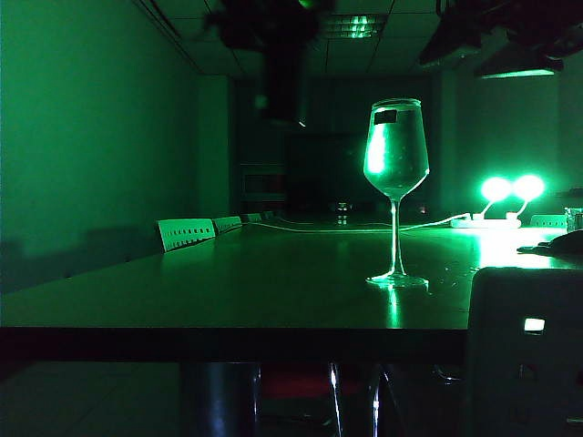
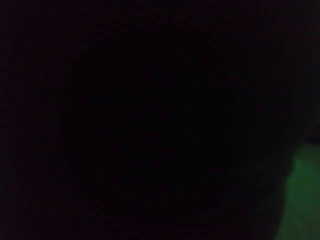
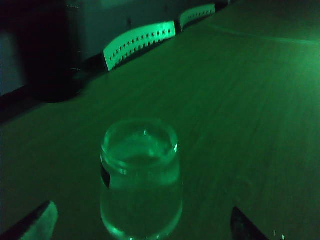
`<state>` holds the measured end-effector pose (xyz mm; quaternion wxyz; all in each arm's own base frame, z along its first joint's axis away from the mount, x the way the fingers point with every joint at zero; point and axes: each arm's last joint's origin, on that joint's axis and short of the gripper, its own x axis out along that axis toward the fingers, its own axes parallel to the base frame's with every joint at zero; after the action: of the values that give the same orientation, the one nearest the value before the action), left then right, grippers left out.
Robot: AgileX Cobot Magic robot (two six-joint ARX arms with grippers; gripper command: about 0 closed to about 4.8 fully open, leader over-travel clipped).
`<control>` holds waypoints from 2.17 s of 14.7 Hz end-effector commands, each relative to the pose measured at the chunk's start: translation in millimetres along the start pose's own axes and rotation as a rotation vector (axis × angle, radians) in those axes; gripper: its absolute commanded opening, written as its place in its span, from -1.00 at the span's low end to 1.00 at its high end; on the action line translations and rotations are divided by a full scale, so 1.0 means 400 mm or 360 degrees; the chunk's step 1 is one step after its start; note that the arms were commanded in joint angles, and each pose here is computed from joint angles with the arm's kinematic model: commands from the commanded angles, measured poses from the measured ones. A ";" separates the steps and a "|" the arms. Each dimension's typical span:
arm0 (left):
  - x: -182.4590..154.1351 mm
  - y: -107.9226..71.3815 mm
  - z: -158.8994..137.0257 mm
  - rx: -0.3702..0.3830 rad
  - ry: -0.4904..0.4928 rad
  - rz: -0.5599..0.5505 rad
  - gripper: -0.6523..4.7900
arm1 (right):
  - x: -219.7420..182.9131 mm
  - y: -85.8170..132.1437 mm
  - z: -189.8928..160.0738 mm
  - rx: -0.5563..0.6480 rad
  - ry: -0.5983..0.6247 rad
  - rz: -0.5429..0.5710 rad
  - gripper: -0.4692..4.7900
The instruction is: Pick up the black thermos cup, pour some water from it into the stemmed glass, and then put the thermos cup back on the table.
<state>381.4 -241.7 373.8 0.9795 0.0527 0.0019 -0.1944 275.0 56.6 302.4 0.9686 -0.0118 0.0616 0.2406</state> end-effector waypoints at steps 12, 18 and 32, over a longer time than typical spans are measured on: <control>-0.050 0.076 -0.121 -0.0007 0.0056 -0.0275 0.27 | -0.009 0.001 0.020 -0.0065 -0.0073 -0.0006 1.00; -0.088 0.121 -0.296 -0.0231 -0.0073 -0.0096 0.42 | -0.007 0.001 0.016 -0.0133 -0.0058 -0.0005 1.00; -0.032 0.154 -0.525 -0.0262 0.0052 0.0004 0.50 | -0.002 0.000 0.017 -0.0181 -0.0081 -0.0001 1.00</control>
<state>396.0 -157.6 172.4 0.9806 -0.0235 0.0398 -0.1906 274.9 56.3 305.7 0.9678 -0.0575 0.0347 0.2424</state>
